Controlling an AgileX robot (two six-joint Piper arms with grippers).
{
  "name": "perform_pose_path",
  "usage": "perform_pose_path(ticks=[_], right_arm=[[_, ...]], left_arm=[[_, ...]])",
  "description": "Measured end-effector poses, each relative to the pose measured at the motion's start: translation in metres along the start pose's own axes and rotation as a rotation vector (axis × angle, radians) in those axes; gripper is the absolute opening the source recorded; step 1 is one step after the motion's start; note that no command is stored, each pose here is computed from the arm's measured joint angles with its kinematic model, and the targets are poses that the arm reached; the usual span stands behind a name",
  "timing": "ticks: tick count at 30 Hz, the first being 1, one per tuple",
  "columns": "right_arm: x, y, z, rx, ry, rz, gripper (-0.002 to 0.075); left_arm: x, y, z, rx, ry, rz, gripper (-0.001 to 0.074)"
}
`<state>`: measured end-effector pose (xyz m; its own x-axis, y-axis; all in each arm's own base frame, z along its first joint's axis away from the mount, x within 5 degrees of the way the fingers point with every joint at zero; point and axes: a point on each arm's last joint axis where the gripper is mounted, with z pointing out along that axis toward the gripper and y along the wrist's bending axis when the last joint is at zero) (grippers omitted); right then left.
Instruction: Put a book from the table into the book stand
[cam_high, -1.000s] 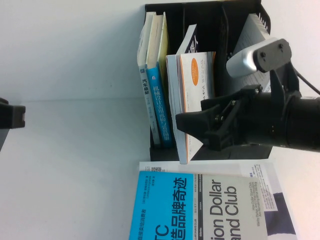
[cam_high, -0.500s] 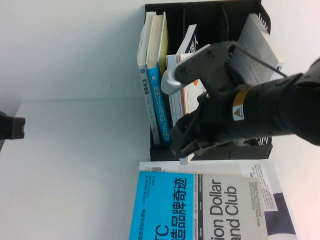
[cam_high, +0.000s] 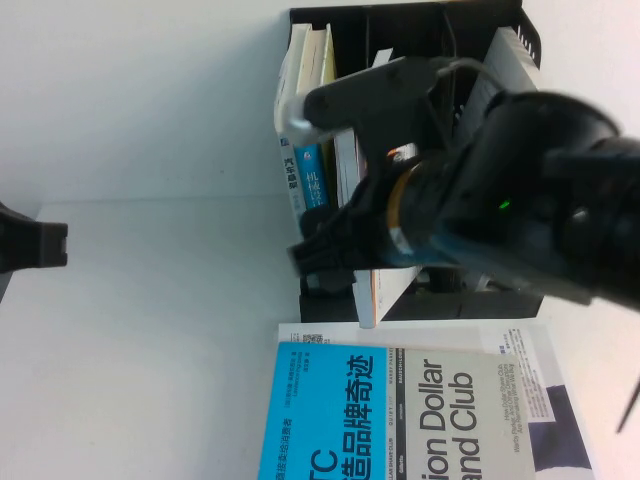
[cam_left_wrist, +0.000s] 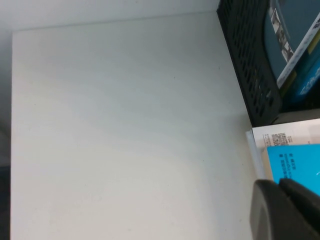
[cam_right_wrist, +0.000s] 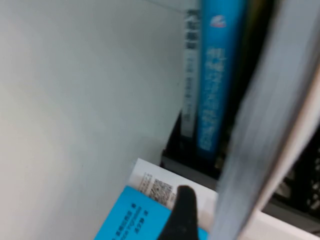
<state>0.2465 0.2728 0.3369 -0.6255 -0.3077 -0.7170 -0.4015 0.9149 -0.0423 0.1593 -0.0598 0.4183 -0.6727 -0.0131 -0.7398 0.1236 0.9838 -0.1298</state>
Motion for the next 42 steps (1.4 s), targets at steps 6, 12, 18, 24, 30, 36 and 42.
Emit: perform_pose_path(ticks=[6, 12, 18, 24, 30, 36, 42], right_arm=[[0.013, 0.016, 0.049, 0.179, -0.031, -0.046, 0.0627], [0.015, 0.019, 0.07, 0.247, -0.1, 0.029, 0.0627], [0.019, 0.031, 0.083, 0.201, -0.133, 0.054, 0.0627], [0.028, 0.028, 0.092, 0.307, -0.102, 0.033, 0.0627], [0.031, 0.019, 0.092, 0.426, -0.056, -0.009, 0.0545], [0.021, 0.021, 0.085, 0.418, -0.015, -0.061, 0.0162], [0.003, 0.024, 0.073, 0.417, 0.031, -0.109, 0.0121]], left_arm=[[0.002, 0.0, 0.0, 0.0, 0.017, -0.003, -0.0002], [0.002, 0.0, 0.0, 0.003, 0.023, 0.003, -0.0002], [0.004, -0.002, 0.001, 0.017, 0.033, 0.013, -0.0002], [0.004, -0.002, 0.001, 0.027, 0.033, 0.025, -0.0002], [0.004, -0.003, 0.001, 0.037, 0.036, 0.023, -0.0002], [0.004, -0.005, 0.001, 0.051, 0.04, 0.02, -0.0002], [0.005, -0.005, 0.001, 0.061, 0.041, 0.022, -0.0002]])
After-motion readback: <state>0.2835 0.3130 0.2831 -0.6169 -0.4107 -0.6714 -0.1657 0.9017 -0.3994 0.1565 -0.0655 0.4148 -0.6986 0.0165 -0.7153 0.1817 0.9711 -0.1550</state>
